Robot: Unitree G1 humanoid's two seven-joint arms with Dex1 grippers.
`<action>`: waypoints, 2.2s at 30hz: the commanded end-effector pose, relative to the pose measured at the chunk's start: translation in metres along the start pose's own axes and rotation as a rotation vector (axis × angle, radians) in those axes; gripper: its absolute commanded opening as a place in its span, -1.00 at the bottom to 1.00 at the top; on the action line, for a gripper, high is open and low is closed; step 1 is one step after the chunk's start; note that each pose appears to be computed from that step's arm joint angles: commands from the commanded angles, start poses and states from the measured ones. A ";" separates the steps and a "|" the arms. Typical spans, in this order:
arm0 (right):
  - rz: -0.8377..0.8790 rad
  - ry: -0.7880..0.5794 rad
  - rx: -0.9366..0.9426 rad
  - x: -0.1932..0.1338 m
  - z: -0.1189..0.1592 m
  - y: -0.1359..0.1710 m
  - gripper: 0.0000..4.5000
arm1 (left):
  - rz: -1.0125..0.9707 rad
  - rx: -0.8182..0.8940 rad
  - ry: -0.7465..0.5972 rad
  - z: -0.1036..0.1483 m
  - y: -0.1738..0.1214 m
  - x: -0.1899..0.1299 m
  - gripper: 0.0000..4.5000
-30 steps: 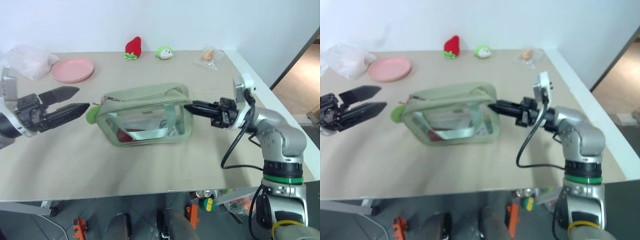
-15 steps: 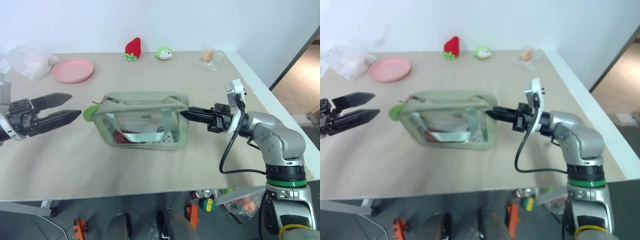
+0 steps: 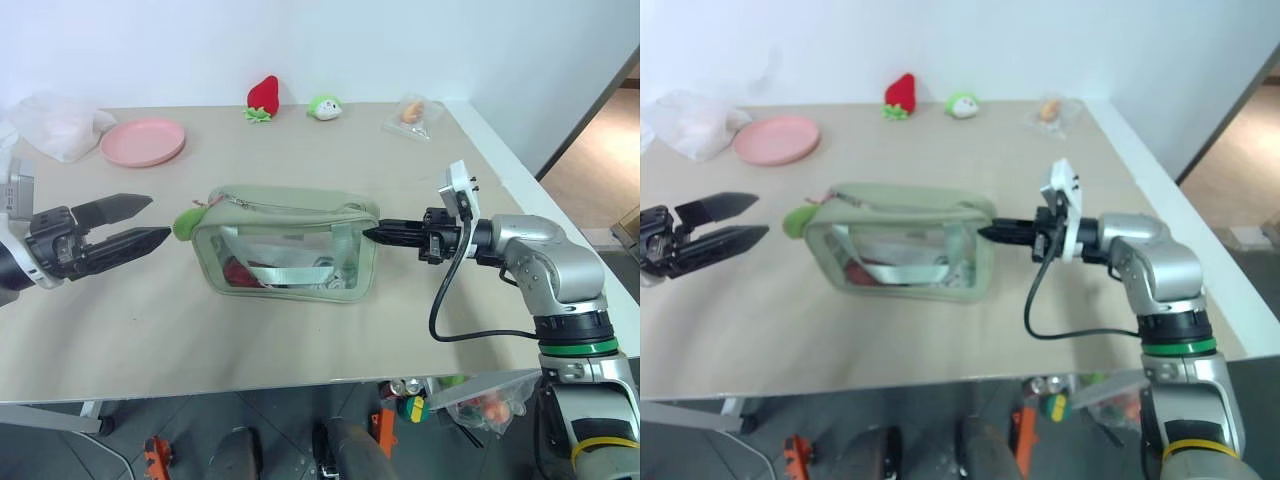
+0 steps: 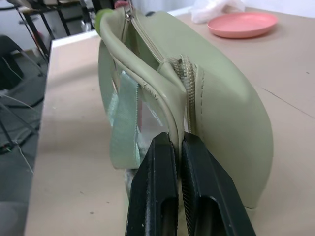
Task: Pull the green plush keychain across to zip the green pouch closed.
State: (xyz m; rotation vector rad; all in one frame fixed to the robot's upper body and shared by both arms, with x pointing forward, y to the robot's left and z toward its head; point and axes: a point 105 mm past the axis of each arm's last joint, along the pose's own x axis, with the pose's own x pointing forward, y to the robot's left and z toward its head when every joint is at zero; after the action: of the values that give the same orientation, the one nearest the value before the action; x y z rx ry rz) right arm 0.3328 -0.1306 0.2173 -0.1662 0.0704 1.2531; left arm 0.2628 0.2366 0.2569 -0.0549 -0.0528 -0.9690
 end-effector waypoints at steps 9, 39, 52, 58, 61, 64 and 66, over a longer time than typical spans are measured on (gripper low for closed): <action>-0.026 -0.020 -0.048 -0.012 0.015 -0.001 -0.40 | -0.044 0.047 -0.037 0.011 -0.004 0.011 1.00; 0.093 0.015 -0.076 0.000 0.019 0.009 0.41 | -0.129 0.048 0.023 0.007 -0.024 0.013 1.00; 0.100 -0.020 -0.059 -0.001 0.021 0.005 -0.98 | -0.019 -0.007 0.063 -0.012 -0.009 -0.007 1.00; 0.089 -0.006 -0.064 0.002 0.017 0.006 -0.98 | -0.035 -0.020 0.077 -0.024 -0.009 0.000 1.00; 0.066 0.001 -0.068 0.002 0.016 0.004 -0.98 | -0.043 -0.019 0.075 -0.024 -0.006 0.006 1.00; 0.057 0.006 -0.072 0.002 0.015 0.003 -0.98 | -0.056 -0.027 0.069 -0.024 -0.003 0.011 1.00; 0.051 0.010 -0.076 0.001 0.014 0.003 -0.98 | -0.087 -0.044 0.068 -0.026 -0.006 0.017 1.00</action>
State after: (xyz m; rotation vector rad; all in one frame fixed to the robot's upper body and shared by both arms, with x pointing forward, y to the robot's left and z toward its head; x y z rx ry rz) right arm 0.3329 -0.1263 0.2221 -0.2006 0.0798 1.3111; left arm 0.2688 0.2220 0.2270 -0.0713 0.0551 -1.0283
